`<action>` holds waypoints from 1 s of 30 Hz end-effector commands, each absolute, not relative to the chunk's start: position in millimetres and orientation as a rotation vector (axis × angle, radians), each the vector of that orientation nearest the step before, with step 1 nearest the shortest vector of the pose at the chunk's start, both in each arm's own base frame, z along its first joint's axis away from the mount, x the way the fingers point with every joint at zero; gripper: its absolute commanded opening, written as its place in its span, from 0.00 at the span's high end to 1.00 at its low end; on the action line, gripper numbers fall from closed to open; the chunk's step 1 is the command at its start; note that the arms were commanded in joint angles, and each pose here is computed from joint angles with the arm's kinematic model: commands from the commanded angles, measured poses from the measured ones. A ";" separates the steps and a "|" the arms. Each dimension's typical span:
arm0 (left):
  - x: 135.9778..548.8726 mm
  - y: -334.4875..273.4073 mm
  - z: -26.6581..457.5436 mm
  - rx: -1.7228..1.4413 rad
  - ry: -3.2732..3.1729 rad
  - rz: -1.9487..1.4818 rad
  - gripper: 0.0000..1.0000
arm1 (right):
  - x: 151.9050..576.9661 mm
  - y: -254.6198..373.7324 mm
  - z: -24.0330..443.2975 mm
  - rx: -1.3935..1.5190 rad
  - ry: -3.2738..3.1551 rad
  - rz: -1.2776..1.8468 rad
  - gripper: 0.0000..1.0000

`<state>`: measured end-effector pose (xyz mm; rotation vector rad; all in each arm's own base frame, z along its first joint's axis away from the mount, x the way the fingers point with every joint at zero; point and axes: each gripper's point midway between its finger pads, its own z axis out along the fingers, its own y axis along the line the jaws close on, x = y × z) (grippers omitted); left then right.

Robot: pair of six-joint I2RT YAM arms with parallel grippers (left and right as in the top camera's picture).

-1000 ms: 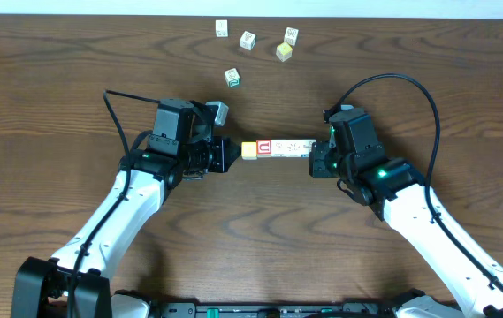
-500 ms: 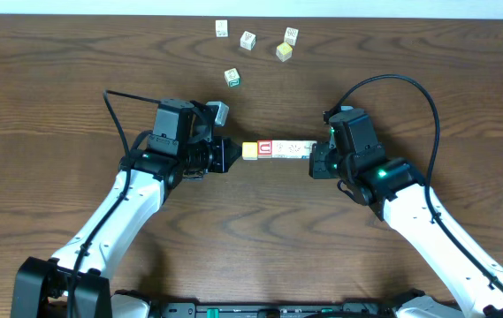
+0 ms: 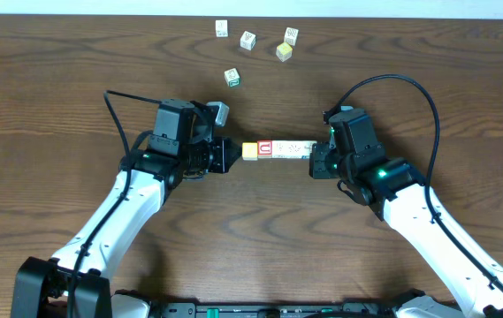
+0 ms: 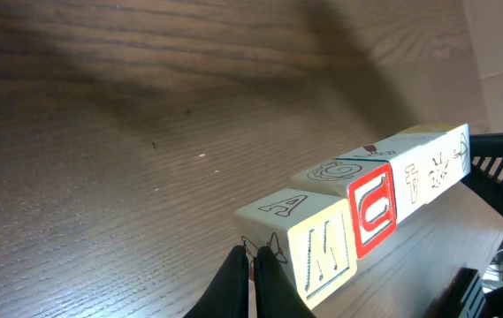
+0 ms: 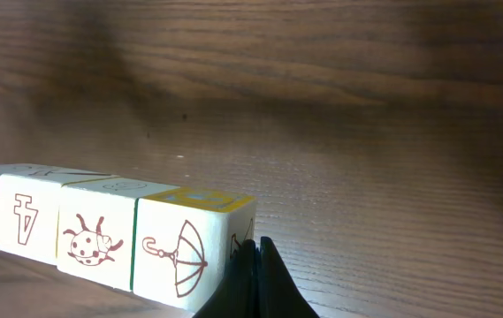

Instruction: Lift 5 blocks

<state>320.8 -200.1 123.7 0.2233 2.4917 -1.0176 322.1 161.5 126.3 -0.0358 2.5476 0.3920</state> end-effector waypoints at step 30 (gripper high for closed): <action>285.4 -254.1 149.3 0.443 2.450 -1.300 0.93 | 286.7 248.6 155.6 -0.316 2.534 0.867 0.99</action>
